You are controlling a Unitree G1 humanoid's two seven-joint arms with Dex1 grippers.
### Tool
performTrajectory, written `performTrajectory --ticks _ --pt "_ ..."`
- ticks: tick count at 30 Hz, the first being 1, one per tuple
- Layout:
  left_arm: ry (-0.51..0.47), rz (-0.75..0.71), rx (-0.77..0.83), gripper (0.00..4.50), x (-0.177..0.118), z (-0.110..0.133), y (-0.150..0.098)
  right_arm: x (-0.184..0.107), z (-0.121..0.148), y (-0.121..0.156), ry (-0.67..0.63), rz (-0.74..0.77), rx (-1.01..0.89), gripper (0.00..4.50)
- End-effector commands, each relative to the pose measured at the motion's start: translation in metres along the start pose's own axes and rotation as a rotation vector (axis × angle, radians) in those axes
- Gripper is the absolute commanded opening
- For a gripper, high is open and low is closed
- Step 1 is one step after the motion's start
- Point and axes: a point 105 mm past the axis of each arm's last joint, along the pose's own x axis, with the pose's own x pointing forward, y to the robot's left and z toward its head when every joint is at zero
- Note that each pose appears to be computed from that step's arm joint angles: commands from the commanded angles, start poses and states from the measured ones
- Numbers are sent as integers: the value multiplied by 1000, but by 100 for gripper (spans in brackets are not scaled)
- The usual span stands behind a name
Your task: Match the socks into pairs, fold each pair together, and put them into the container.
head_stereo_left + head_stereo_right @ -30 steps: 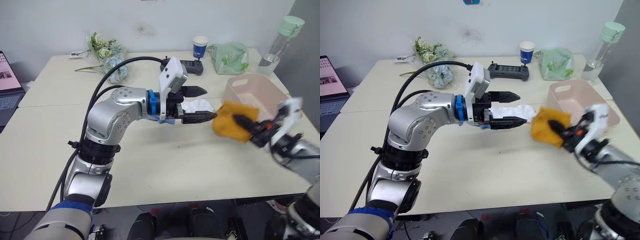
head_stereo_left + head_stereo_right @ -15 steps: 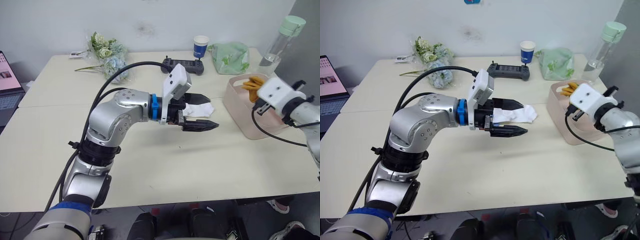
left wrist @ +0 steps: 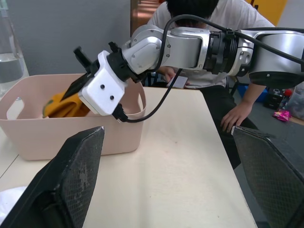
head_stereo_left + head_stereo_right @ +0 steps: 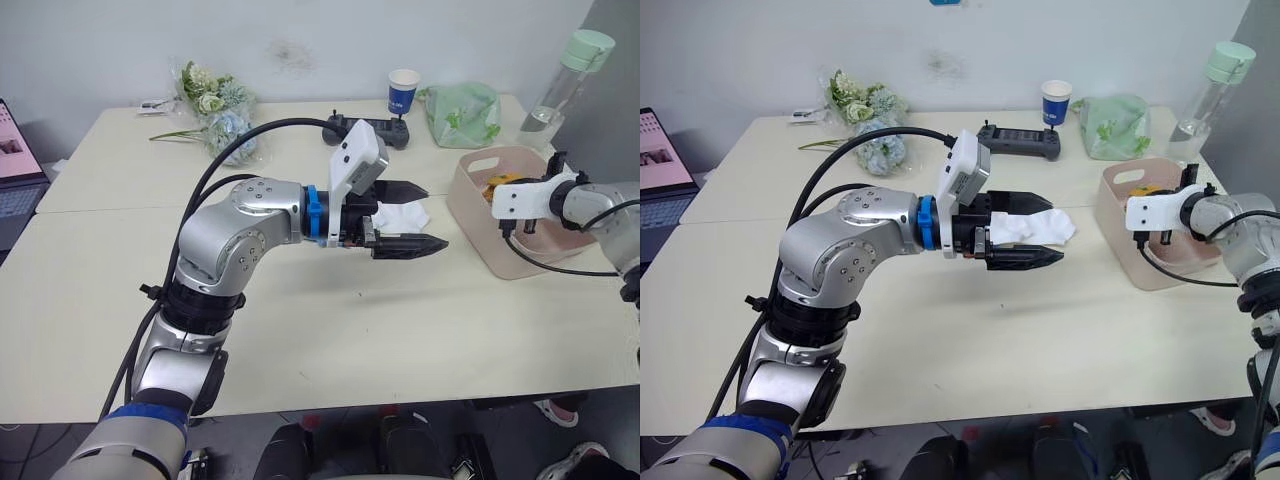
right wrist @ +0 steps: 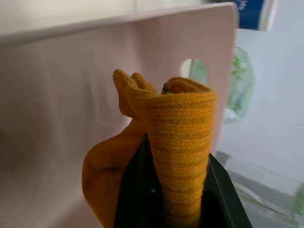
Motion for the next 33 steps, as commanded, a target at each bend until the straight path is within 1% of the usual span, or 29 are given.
performTrajectory --ticks 1,5,7,8,9,11,15,18,19,22,24,26,28,29,31,33 --pt "-29 -1 31 450 -3 9 -4 -12 1 -19 -15 3 33 172" --pt "-26 8 32 450 -4 8 -2 -28 7 -23 -65 94 135 313" --pt "-25 9 33 450 -4 8 -2 -41 11 -23 -90 151 140 380" --pt "-24 11 33 450 -5 8 -1 -48 12 -23 -103 182 151 420" --pt "-22 14 35 450 -5 8 0 -56 13 -23 -112 202 153 448" --pt "-18 18 37 450 -6 8 2 -68 16 -26 -124 222 163 448" --pt "-10 30 44 450 -9 7 5 -88 18 -38 -133 208 187 448" --pt "8 65 53 450 -18 5 11 -106 24 -54 -160 164 206 448" --pt "14 79 55 450 -23 4 13 -110 31 -59 -199 141 225 448" --pt "32 154 57 450 -46 -1 21 -118 65 -74 -399 48 349 448" --pt "36 209 63 450 -62 -3 25 -119 88 -71 -517 28 417 448" --pt "48 234 77 450 -79 -7 25 -119 103 -65 -583 21 461 448" --pt "80 315 87 450 -110 -15 30 -115 127 -58 -678 -20 524 448" --pt "92 343 93 450 -120 -17 32 -114 134 -56 -708 -32 551 448" --pt "125 442 60 450 -150 -31 37 -107 155 -37 -760 -5 587 448" --pt "181 504 27 450 -174 -52 34 -101 171 -16 -804 14 607 448"
